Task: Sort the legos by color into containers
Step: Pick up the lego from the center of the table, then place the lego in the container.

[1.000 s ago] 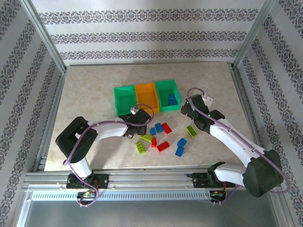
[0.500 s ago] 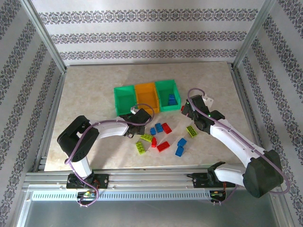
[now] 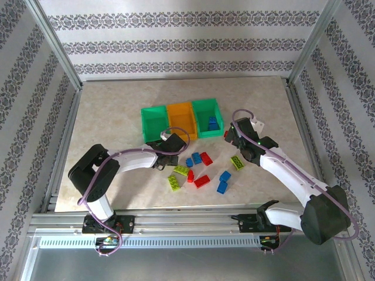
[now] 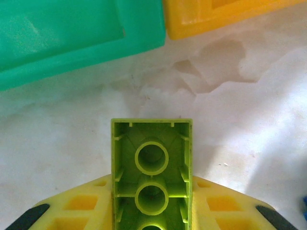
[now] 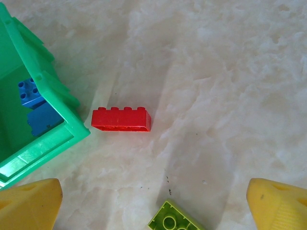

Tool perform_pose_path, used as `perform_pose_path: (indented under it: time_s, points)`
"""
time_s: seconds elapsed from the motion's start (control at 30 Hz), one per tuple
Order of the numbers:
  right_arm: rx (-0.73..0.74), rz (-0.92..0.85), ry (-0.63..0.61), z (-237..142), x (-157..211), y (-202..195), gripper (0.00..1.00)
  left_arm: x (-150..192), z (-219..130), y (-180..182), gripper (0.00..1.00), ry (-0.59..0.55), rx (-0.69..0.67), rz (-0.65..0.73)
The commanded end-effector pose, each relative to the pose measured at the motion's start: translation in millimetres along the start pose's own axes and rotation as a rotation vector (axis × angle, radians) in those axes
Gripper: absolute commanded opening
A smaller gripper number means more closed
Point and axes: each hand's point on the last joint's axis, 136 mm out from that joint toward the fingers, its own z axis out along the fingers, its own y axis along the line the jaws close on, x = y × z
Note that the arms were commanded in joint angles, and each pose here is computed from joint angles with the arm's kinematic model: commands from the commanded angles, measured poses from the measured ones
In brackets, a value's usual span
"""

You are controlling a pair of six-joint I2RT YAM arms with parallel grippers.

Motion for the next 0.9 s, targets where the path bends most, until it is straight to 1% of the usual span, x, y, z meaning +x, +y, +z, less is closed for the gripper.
perform_pose_path:
  time_s: [0.0,0.5,0.87]
  points:
    - [0.012,0.024,-0.015,0.9,-4.3,-3.8,0.98,-11.4,-20.3,11.5,0.16,-0.055,-0.014,0.003]
    - [0.012,0.030,-0.008,3.0,-3.4,-2.2,0.98,-39.7,-65.1,19.2,0.12,-0.195,0.013,-0.019]
    - [0.011,0.025,0.002,6.3,-2.4,0.9,0.98,-61.1,-79.7,28.1,0.12,-0.265,-0.022,-0.010]
